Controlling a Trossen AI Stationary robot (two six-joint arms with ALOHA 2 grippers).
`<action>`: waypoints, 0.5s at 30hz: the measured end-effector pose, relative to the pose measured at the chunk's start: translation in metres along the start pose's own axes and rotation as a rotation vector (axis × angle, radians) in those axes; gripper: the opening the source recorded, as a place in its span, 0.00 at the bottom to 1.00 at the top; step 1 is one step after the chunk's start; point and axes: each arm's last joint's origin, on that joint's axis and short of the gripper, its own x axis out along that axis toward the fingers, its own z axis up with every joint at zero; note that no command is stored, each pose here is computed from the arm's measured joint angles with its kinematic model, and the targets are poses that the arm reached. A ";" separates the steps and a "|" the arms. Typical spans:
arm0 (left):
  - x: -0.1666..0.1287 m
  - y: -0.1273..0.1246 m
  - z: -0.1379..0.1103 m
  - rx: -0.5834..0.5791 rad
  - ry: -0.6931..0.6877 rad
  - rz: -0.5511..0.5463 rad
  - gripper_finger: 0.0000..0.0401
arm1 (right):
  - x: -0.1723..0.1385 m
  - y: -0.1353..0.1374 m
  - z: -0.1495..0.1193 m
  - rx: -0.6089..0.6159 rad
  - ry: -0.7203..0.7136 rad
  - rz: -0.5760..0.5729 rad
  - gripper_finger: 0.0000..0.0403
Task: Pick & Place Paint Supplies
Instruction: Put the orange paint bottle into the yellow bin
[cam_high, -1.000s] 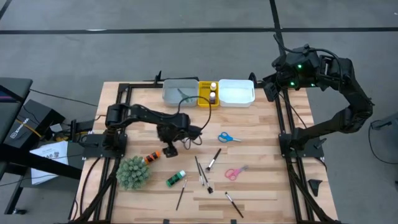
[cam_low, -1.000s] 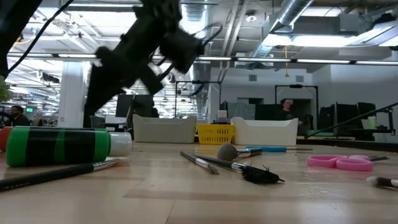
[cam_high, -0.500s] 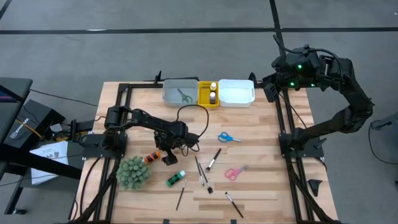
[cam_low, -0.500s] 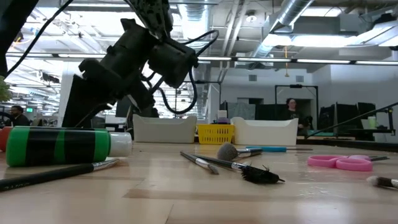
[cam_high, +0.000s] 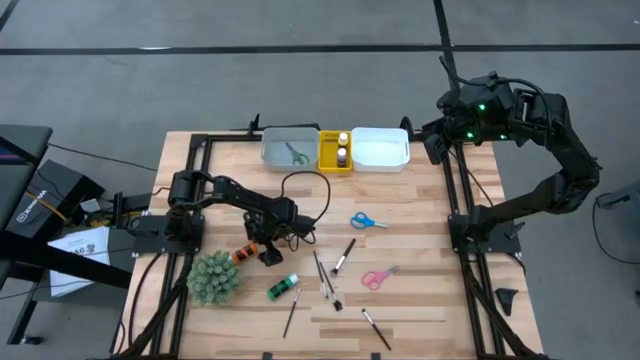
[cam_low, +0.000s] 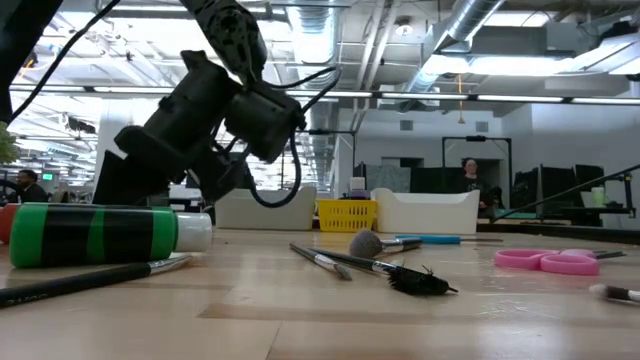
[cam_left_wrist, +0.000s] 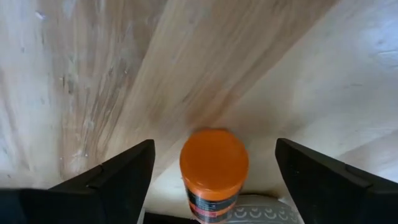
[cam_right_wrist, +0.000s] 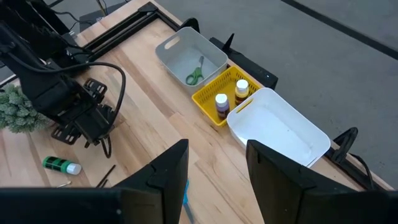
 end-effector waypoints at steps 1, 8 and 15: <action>0.000 0.000 0.000 0.000 0.000 0.001 0.80 | 0.000 0.000 0.000 -0.001 0.000 0.001 0.39; 0.001 -0.001 0.002 0.004 -0.024 -0.006 0.74 | 0.000 0.000 0.000 0.001 0.000 0.001 0.39; 0.001 -0.001 0.003 -0.003 -0.030 0.001 0.67 | 0.000 0.000 0.000 0.001 0.000 0.001 0.39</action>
